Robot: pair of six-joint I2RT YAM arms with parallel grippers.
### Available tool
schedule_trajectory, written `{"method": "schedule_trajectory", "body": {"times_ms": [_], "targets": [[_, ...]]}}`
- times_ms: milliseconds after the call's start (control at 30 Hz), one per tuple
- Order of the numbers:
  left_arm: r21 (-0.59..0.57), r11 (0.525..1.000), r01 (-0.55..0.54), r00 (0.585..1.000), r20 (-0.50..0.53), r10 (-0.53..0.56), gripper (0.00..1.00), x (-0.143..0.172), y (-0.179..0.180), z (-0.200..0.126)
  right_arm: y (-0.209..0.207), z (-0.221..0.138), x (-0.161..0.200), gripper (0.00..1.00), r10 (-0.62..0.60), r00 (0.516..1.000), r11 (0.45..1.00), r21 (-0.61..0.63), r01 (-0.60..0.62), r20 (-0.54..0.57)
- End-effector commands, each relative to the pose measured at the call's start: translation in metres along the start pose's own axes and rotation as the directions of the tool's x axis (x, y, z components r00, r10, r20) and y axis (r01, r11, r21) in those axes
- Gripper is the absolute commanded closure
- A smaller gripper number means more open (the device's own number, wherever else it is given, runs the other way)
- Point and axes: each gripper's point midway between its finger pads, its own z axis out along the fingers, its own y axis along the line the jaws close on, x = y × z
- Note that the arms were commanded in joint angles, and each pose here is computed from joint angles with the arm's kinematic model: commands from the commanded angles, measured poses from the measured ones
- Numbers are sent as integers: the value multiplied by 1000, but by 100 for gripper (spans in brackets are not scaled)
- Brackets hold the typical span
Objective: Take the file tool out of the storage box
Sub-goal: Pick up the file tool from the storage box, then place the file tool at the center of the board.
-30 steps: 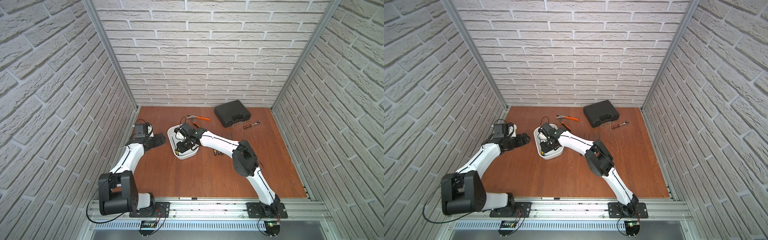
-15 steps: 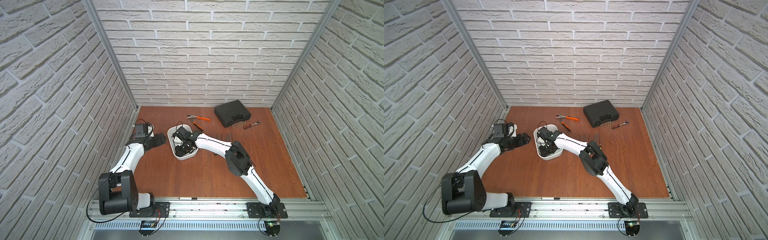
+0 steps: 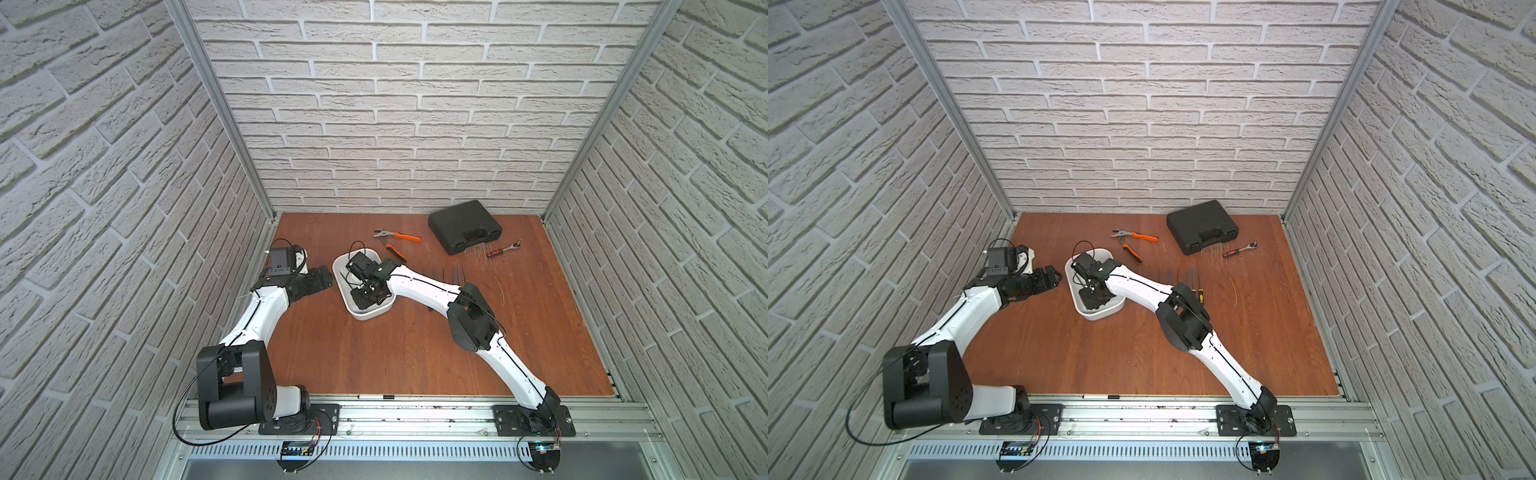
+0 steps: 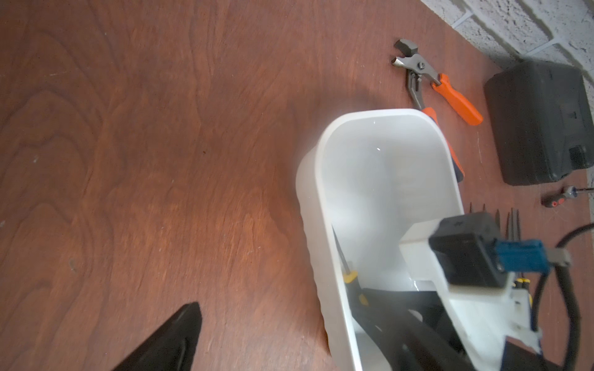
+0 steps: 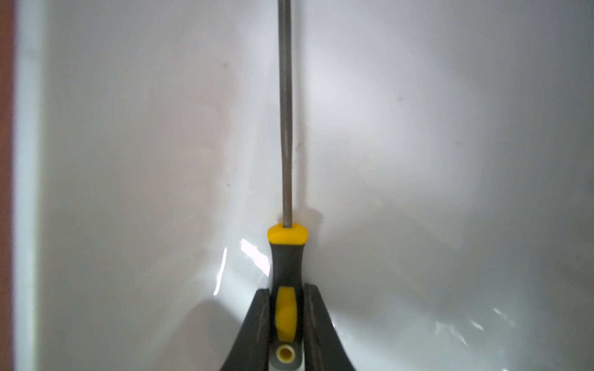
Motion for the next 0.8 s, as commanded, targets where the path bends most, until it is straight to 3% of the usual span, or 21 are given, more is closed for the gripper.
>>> {"method": "schedule_trajectory", "body": {"times_ms": [0,233,500,767], "targets": [[15,1000,-11,999,35,10,7,-12,-3,-4,-19,0,5,89,27,999,996,90,-25,-17],[13,1000,-9,999,36,8,7,-11,-3,-4,-27,-28,-17,95,58,996,994,84,-63,63],[8,1000,-13,999,43,13,7,-12,-3,-6,-30,-94,-51,95,74,974,995,48,-86,216],[-11,1000,-19,998,56,20,7,-12,0,-11,-48,-162,-44,95,107,944,990,57,-131,313]]}}
